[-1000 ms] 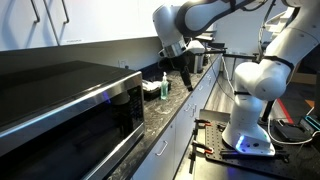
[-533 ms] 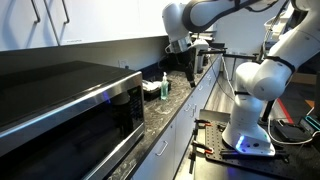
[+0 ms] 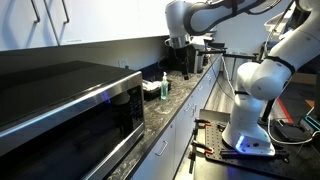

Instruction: Put the hand sanitizer on top of the microwave

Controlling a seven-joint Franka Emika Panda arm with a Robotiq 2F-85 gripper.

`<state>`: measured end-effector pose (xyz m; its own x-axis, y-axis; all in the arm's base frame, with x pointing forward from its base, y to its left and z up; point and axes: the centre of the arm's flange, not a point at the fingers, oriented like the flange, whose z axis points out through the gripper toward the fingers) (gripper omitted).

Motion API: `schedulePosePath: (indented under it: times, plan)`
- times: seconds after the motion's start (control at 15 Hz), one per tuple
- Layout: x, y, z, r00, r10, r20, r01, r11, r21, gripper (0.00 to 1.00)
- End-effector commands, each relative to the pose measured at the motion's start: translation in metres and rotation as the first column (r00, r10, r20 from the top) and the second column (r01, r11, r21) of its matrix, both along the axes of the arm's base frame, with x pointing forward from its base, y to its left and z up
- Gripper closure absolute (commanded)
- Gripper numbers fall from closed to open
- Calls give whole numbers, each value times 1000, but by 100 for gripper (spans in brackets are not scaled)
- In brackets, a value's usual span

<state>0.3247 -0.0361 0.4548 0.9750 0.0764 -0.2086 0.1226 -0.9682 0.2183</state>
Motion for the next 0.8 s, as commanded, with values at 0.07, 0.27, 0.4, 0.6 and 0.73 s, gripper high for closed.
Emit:
schedulePosePath:
  times: [0.07, 0.27, 0.4, 0.6, 0.73]
  plan:
    - [-27, -72, 21, 998, 35, 49, -34, 999, -22, 0]
    - [-39, -119, 31, 995, 85, 57, -86, 996, 6, 0]
    - [-44, -142, 33, 988, 141, 70, -145, 987, 64, 0]
    - [-48, -140, 29, 993, 100, 63, -105, 991, 79, 0]
    - [-48, -139, 28, 993, 101, 61, -106, 991, 79, 0]
